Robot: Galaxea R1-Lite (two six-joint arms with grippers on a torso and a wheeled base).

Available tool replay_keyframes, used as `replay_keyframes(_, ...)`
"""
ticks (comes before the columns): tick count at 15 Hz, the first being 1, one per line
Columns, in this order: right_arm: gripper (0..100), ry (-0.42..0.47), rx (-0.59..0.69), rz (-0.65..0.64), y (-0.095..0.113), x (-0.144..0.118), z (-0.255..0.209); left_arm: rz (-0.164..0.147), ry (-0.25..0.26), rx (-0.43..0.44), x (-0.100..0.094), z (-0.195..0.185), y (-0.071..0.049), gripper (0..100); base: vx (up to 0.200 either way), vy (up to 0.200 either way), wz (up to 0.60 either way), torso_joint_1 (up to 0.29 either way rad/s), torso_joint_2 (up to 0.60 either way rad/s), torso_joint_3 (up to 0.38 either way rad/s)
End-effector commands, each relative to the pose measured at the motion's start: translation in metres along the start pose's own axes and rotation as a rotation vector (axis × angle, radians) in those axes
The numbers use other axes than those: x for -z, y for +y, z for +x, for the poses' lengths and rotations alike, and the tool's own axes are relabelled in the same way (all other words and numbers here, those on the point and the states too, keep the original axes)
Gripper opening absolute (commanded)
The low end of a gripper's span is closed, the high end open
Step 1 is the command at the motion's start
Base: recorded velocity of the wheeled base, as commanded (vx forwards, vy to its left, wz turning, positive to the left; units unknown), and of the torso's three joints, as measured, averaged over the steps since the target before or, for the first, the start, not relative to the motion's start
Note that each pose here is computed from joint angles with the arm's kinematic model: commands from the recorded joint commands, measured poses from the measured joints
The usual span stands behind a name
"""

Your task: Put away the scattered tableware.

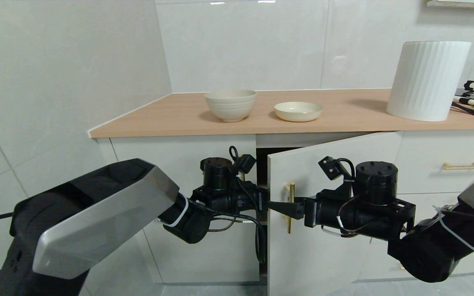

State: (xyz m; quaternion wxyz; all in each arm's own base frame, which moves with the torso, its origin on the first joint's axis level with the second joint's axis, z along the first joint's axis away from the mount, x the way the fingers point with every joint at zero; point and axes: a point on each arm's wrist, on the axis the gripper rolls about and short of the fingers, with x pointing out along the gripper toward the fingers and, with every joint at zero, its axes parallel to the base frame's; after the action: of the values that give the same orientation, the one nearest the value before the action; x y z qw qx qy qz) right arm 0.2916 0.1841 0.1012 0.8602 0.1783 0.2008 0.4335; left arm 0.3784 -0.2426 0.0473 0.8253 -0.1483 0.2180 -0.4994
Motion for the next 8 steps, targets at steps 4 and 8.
replay_keyframes(4,100,0.018,0.06,0.029,0.006,0.011,-0.051,0.015,-0.022,-0.013,-0.004,0.003,-0.008,0,0.0,0.0,0.0,0.0,0.0,0.0)
replay_keyframes(8,100,0.055,0.073,0.049,0.027,0.033,-0.106,0.02,-0.018,-0.005,-0.005,0.004,-0.019,0,0.0,0.0,0.0,0.0,0.0,0.0)
